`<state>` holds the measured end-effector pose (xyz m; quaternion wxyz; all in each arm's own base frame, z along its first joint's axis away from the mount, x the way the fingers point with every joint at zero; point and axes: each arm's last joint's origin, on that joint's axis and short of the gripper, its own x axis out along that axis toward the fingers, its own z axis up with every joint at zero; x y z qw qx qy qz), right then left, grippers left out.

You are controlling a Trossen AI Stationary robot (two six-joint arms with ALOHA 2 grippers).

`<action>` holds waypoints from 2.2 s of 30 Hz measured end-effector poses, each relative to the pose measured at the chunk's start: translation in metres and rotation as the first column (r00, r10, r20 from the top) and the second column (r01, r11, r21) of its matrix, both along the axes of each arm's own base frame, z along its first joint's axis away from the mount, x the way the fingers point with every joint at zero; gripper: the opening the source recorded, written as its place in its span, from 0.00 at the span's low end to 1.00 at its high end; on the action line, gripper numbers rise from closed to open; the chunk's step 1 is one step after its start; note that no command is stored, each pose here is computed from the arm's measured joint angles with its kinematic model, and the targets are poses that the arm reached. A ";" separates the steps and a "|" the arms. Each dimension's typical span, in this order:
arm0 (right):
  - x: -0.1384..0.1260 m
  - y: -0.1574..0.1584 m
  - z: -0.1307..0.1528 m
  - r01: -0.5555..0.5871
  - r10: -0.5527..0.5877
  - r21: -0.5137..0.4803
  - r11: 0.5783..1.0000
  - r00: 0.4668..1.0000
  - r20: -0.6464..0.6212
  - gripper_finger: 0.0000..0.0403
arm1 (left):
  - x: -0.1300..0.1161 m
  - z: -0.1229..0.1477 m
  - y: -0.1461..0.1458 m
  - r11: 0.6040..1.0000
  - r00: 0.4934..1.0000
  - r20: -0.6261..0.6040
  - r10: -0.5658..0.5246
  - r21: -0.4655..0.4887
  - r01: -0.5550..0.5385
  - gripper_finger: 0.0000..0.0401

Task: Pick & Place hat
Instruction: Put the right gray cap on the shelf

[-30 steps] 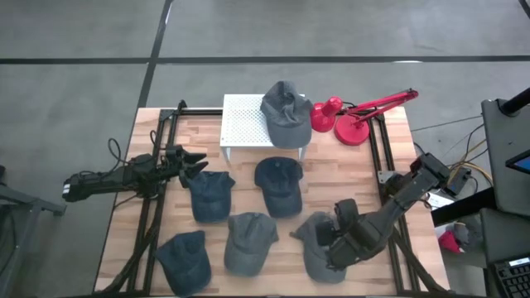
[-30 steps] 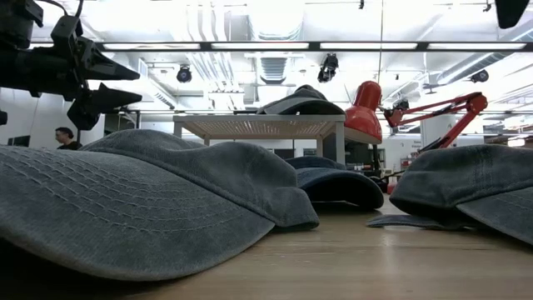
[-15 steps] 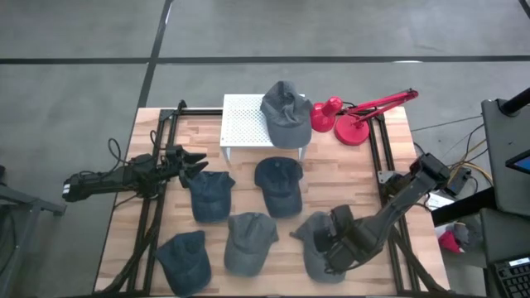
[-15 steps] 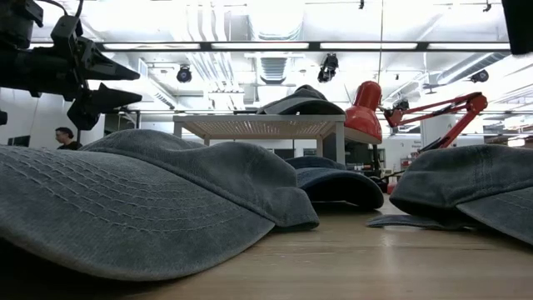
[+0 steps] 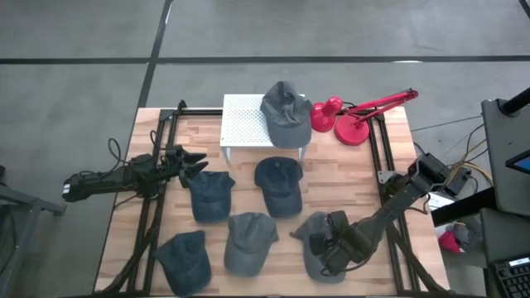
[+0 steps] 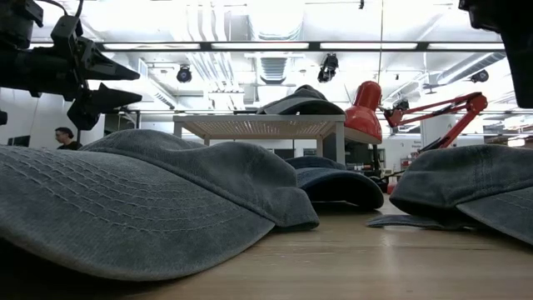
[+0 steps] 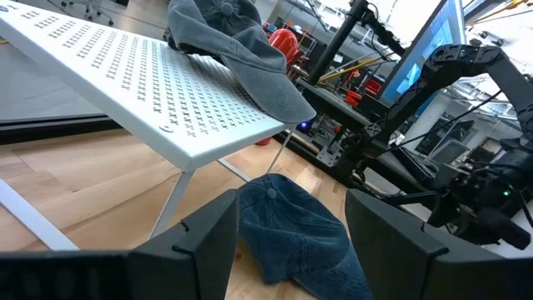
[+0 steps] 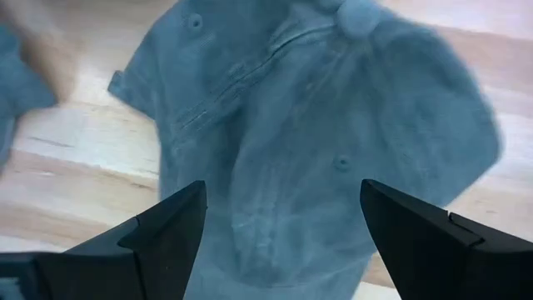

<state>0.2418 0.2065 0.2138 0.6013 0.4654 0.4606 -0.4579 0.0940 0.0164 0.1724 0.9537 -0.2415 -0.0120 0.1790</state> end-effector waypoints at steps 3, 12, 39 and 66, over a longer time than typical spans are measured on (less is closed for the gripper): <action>0.000 -0.001 -0.002 0.004 -0.004 0.009 1.000 1.000 -0.013 0.78 | 0.000 0.000 0.000 1.000 1.000 0.000 0.000 0.000 0.000 0.56; 0.000 -0.006 -0.018 0.036 -0.035 0.017 0.999 0.999 -0.015 0.78 | 0.000 0.000 0.000 1.000 1.000 0.000 0.000 0.000 0.000 0.56; -0.004 -0.022 -0.069 0.040 -0.040 0.131 0.991 0.999 0.002 0.57 | 0.000 0.000 0.000 1.000 1.000 0.000 0.000 0.000 0.000 0.56; -0.002 -0.021 -0.033 0.014 -0.014 0.113 0.993 1.000 -0.003 0.03 | 0.000 0.000 0.000 1.000 1.000 0.000 0.000 0.000 0.000 0.56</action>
